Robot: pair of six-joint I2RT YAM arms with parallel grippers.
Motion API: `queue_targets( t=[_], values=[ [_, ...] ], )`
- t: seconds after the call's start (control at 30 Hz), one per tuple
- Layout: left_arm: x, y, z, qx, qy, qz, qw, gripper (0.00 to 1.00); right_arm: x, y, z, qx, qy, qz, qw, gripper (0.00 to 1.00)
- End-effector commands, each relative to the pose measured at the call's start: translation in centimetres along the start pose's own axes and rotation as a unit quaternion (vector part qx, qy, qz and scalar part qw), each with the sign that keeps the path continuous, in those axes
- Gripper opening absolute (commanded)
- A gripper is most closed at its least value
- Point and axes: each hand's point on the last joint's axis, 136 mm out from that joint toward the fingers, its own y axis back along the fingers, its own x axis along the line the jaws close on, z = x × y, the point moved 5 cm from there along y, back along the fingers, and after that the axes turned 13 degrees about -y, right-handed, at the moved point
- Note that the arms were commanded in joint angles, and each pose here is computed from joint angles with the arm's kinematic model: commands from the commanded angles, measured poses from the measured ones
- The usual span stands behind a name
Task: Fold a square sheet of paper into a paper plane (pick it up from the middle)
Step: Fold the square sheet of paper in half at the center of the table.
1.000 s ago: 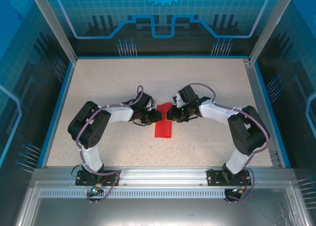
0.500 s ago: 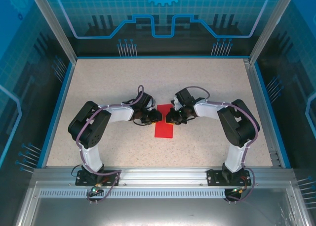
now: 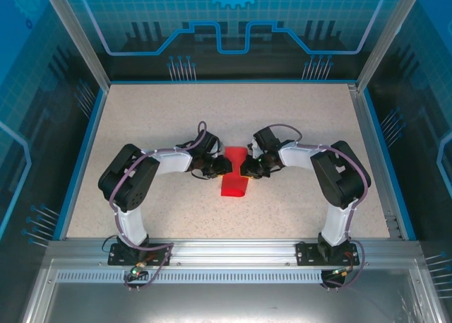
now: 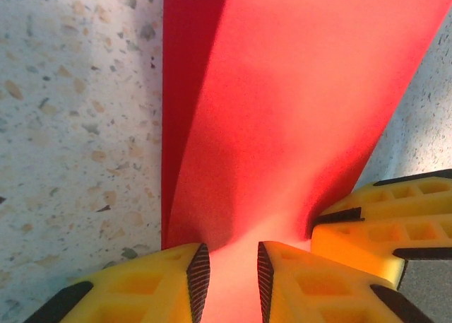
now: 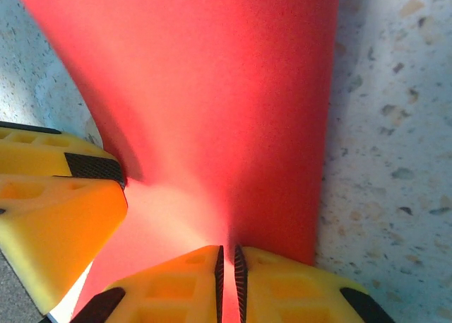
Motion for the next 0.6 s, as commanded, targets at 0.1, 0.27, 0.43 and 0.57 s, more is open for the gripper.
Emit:
queue_targets(
  t=[0.1, 0.27, 0.43, 0.57],
  values=[
    [4.2, -2.0, -3.5, 0.062, 0.014, 0.094, 0.994, 0.30, 0.7, 1.3, 0.5, -0.011, -0.005, 0.011, 1.000, 0.16],
    [4.3, -2.0, -3.6, 0.065, 0.013, 0.096, 0.993, 0.30, 2.2, 1.0, 1.4, -0.012, 0.003, 0.027, 1.000, 0.16],
    [4.3, -1.9, -3.7, 0.065, 0.010, 0.095, 0.993, 0.30, 1.4, -0.5, 1.7, -0.002, -0.004, 0.016, 1.000, 0.16],
    [4.3, -2.0, -3.8, 0.065, 0.011, 0.095, 0.993, 0.30, 0.3, -1.0, 2.0, -0.002, -0.008, 0.006, 1.000, 0.16]
  ],
)
